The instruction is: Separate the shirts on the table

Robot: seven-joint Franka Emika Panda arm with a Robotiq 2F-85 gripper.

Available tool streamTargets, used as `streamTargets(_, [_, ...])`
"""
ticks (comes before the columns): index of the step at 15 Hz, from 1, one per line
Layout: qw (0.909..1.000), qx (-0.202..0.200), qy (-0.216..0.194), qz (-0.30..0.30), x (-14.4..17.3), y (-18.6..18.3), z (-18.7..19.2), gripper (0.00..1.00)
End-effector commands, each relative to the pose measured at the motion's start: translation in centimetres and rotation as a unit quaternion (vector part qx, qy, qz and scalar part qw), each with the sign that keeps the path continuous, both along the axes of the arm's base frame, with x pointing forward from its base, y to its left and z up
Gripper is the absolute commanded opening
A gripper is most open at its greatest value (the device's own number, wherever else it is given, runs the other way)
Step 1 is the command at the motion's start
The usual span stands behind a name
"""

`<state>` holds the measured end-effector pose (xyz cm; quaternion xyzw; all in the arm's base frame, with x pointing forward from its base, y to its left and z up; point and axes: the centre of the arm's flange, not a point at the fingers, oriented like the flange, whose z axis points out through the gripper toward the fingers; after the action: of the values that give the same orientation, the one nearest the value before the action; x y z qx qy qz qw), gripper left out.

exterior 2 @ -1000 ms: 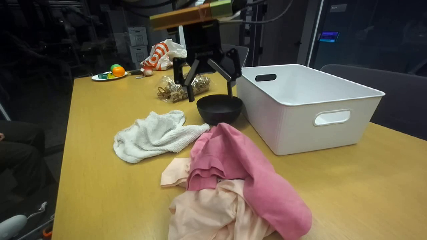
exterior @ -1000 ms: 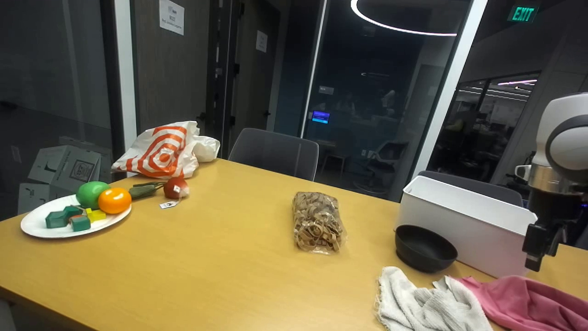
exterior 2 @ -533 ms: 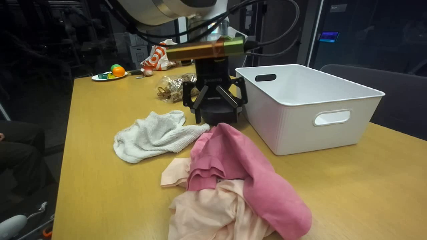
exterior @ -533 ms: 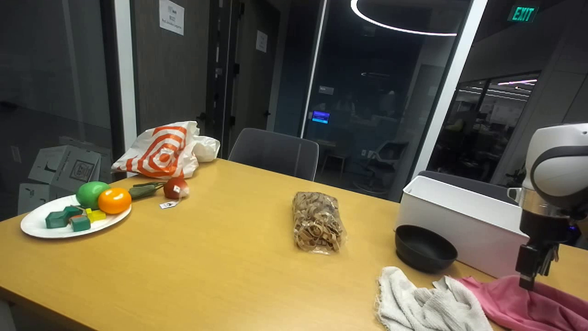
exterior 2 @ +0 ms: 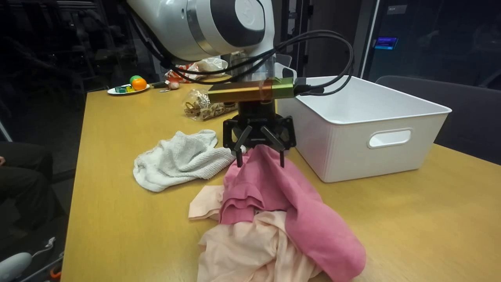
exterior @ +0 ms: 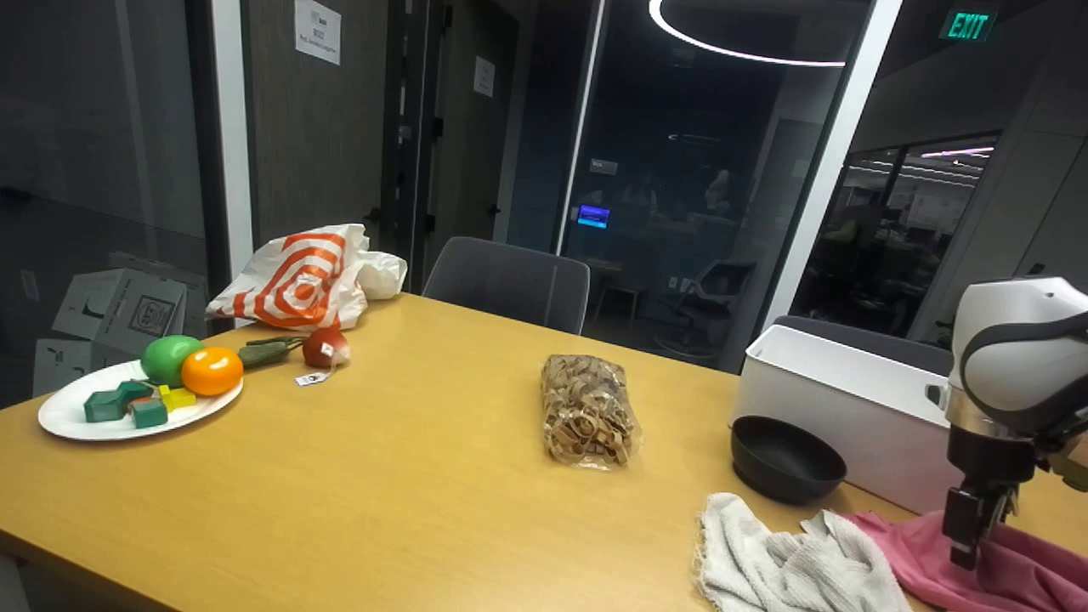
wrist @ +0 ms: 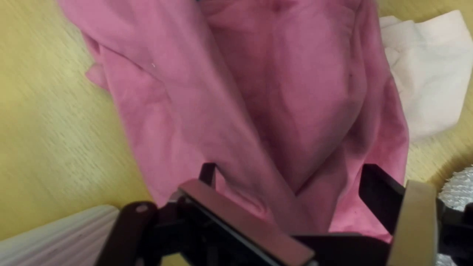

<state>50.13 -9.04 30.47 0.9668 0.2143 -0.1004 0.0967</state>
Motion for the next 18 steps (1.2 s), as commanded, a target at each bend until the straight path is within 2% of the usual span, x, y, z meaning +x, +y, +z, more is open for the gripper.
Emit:
streamTargets(1, [0.9999, -0.008, -0.005, -0.004, 0.6, -1.0, -0.8, 0.75])
streamTargets(2, [1.0, -0.004, -0.004, -0.001, 0.5, -1.1, -0.9, 0.73])
streamTargets(3, [1.0, -0.002, -0.003, -0.007, 0.5, -1.2, -0.9, 0.66])
streamTargets(8, [0.9998, -0.004, 0.0, -0.02, 0.6, -1.5, -0.5, 0.27])
streamTargets(11, [0.9992, -0.01, 0.0, -0.04, 0.7, -1.8, 1.3, 0.04])
streamTargets(14, [0.9981, -0.007, -0.012, -0.06, 0.9, -2.4, 4.3, 0.0])
streamTargets(15, [0.9977, -0.008, -0.017, -0.065, 1.0, -2.6, 5.3, 0.03])
streamTargets(18, [0.9967, -0.007, -0.02, -0.078, 0.8, -3.3, 8.5, 0.04])
